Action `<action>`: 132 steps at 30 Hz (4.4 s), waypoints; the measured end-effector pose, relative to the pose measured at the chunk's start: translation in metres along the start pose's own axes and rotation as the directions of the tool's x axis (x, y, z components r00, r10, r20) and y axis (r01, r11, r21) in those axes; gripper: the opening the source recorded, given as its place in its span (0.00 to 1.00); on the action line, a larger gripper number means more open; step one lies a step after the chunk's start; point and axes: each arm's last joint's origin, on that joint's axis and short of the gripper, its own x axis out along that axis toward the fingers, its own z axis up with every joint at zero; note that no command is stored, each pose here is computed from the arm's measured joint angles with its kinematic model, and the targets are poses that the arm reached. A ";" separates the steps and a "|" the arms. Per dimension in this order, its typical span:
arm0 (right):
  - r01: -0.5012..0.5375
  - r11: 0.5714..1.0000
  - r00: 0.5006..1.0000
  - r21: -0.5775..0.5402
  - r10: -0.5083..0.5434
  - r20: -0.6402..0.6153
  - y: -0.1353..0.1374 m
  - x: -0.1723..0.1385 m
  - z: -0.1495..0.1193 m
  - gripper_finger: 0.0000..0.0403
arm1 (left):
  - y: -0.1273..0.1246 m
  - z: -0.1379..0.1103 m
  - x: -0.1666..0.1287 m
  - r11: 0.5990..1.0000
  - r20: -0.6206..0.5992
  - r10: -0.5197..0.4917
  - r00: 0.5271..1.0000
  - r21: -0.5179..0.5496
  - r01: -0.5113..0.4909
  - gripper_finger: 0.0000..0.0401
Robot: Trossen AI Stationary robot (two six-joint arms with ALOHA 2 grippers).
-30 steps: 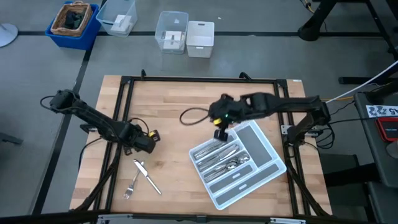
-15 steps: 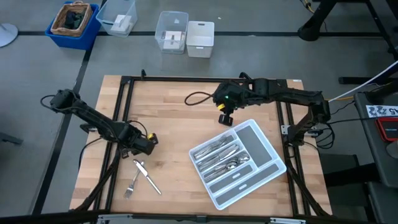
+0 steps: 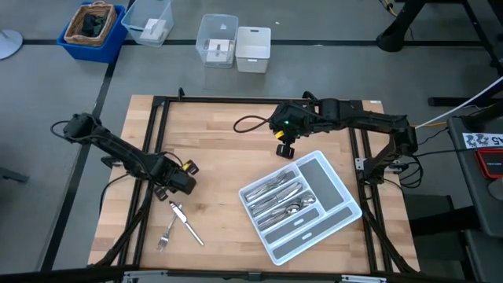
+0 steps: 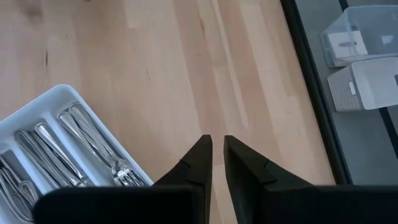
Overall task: Sort silverware
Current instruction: Put the silver fork into the silverware tray
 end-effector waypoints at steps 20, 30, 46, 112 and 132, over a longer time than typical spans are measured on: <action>0.003 1.000 1.000 0.003 -0.003 0.000 0.000 0.000 0.000 0.12 | -0.001 -0.003 0.000 0.979 -0.029 -0.015 0.999 0.204 0.021 0.20; 0.003 1.000 1.000 0.004 -0.003 0.000 0.000 0.000 0.000 0.12 | 0.002 0.000 0.003 0.993 -0.013 0.008 1.000 -0.118 -0.010 0.20; 0.003 1.000 1.000 0.004 -0.003 0.002 0.000 0.000 0.000 0.12 | 0.016 0.011 0.020 0.946 -0.054 0.168 0.984 -0.272 -0.176 0.20; 0.001 1.000 0.998 0.014 -0.002 0.060 0.000 0.000 0.006 0.12 | 0.018 0.026 0.005 0.893 0.027 0.092 0.995 -0.445 -0.071 0.20; 0.001 1.000 0.998 0.014 -0.001 0.060 0.000 0.000 0.006 0.12 | 0.020 0.031 0.017 0.927 0.091 0.037 0.995 -0.376 0.000 0.20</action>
